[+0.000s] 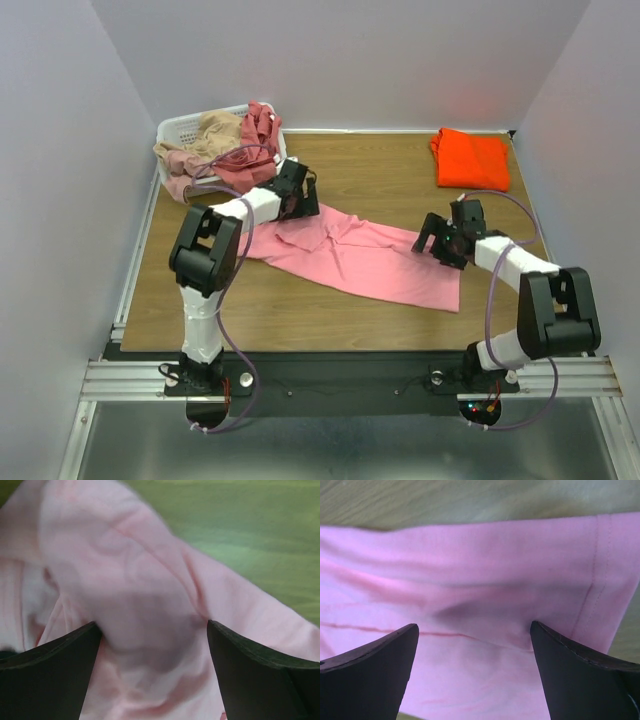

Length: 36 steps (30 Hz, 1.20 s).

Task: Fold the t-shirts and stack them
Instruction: Fold the tshirt

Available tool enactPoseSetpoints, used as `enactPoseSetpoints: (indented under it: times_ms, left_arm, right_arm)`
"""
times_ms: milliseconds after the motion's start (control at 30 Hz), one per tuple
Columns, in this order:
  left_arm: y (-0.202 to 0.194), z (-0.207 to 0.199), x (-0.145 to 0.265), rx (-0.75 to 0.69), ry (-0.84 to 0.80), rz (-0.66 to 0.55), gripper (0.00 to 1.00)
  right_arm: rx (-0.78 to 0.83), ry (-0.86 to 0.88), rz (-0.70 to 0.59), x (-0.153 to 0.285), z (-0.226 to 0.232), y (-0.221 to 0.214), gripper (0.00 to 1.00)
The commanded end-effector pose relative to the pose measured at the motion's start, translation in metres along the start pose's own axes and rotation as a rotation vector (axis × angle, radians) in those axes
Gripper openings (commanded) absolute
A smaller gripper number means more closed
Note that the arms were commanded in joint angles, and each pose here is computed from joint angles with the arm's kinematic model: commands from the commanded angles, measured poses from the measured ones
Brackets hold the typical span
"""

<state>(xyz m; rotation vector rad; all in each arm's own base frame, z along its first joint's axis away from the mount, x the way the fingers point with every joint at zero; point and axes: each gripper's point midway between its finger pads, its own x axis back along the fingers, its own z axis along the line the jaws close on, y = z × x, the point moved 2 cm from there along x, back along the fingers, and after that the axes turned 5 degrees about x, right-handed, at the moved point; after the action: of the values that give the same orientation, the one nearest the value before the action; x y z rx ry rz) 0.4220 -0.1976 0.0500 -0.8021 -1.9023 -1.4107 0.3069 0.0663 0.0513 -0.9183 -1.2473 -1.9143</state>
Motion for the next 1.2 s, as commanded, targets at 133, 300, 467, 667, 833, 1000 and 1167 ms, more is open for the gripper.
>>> enactPoseSetpoints:
  times_ms: [133, 300, 467, 667, 833, 1000, 1167]
  left_arm:
    - [0.001, -0.11, -0.048, -0.137, -0.113, 0.125, 0.99]
    - [0.017, -0.176, -0.059, -0.132, -0.246, 0.139, 0.99]
    - [0.013, -0.201, -0.072, 0.017, -0.399, 0.148, 0.99]
    - [0.028, -0.216, -0.083, 0.19, -0.443, 0.146, 0.99]
    - [0.042, -0.216, -0.082, 0.3, -0.427, 0.108, 0.99]
    - [0.058, -0.218, -0.078, 0.335, -0.439, 0.061, 0.99]
    - [0.089, -0.225, -0.068, 0.371, -0.486, -0.025, 0.99]
  right_arm:
    - [-0.058, 0.167, 0.291, 0.034, 0.02, -0.126, 1.0]
    - [-0.041, 0.24, 0.426, 0.058, 0.038, -0.187, 1.0]
    - [0.153, 0.257, 0.54, 0.065, 0.049, -0.229, 1.0]
    - [0.402, 0.299, 0.688, 0.083, 0.072, -0.285, 1.0]
    - [0.481, 0.363, 0.746, 0.099, 0.074, -0.303, 1.0]
    - [0.496, 0.495, 0.676, 0.118, 0.098, -0.289, 1.0]
    - [0.507, 0.615, 0.601, 0.14, 0.137, -0.267, 1.0]
